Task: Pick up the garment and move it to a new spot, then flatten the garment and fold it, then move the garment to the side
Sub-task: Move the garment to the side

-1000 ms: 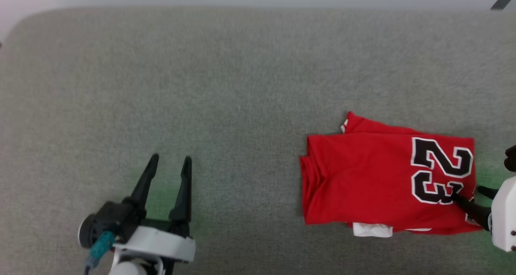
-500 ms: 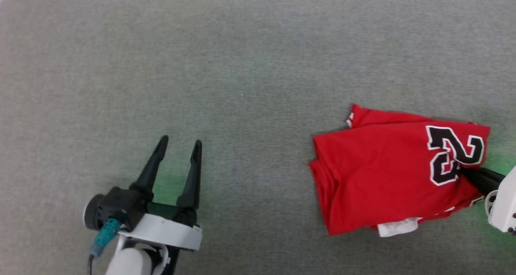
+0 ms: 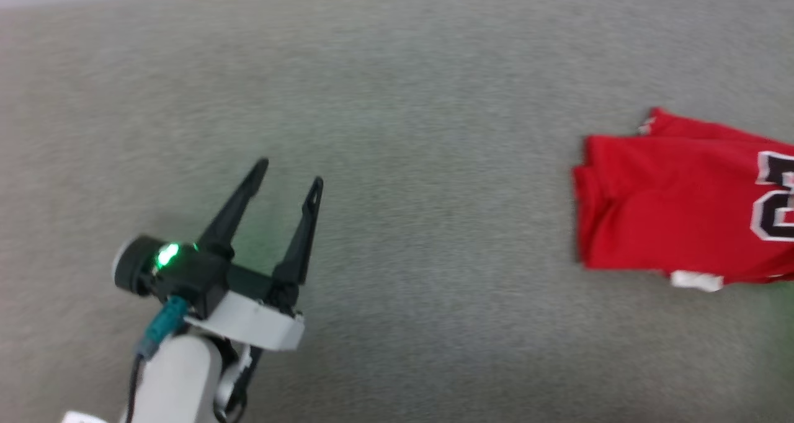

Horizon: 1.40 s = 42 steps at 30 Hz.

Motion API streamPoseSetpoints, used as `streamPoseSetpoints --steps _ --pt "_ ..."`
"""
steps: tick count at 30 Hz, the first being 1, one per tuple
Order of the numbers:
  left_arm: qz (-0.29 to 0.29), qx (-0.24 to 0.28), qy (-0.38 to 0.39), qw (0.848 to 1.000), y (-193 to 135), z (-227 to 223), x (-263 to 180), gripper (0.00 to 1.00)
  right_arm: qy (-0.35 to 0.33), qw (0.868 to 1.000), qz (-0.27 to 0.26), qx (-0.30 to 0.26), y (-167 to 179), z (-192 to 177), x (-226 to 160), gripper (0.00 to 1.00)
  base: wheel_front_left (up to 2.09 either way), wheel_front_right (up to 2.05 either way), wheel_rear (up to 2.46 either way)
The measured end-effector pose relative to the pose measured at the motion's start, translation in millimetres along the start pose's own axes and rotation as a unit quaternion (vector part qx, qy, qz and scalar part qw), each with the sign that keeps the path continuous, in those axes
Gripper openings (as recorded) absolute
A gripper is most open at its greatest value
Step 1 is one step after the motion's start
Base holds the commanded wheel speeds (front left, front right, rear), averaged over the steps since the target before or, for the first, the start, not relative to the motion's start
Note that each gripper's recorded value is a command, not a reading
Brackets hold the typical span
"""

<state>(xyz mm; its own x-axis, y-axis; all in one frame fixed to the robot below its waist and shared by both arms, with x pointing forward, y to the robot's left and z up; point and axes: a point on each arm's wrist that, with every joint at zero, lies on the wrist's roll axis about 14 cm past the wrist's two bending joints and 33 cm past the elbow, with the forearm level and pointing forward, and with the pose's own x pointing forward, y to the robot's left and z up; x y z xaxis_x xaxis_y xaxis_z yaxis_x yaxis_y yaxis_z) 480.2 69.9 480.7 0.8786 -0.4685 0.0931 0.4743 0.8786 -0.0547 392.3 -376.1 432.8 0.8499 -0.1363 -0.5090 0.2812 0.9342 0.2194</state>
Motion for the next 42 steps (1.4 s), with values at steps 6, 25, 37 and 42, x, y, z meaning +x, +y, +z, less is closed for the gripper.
streamPoseSetpoints --steps 6,25,37,42 --pt "-0.077 0.014 -0.028 0.997 -30.6 8.3 42.0 1.0 -0.053 0.995 -0.083 -0.019 -53.4 30.0 -14.3 0.0 0.0 0.0 0.0" --pt "-0.094 0.034 -0.058 0.993 -15.3 0.1 84.3 1.0 -0.057 0.97 -0.189 -0.142 -96.9 81.9 52.9 0.0 0.0 0.0 0.0" --pt "-0.099 0.038 -0.038 0.994 -11.0 -23.0 83.8 1.0 -0.04 0.966 -0.216 -0.135 -105.3 51.8 73.9 0.0 0.0 0.0 0.0" --pt "-0.099 0.041 -0.035 0.994 -8.0 -25.7 83.8 1.0 -0.057 0.965 -0.219 -0.135 -103.9 58.1 77.1 0.0 0.0 0.0 0.0"
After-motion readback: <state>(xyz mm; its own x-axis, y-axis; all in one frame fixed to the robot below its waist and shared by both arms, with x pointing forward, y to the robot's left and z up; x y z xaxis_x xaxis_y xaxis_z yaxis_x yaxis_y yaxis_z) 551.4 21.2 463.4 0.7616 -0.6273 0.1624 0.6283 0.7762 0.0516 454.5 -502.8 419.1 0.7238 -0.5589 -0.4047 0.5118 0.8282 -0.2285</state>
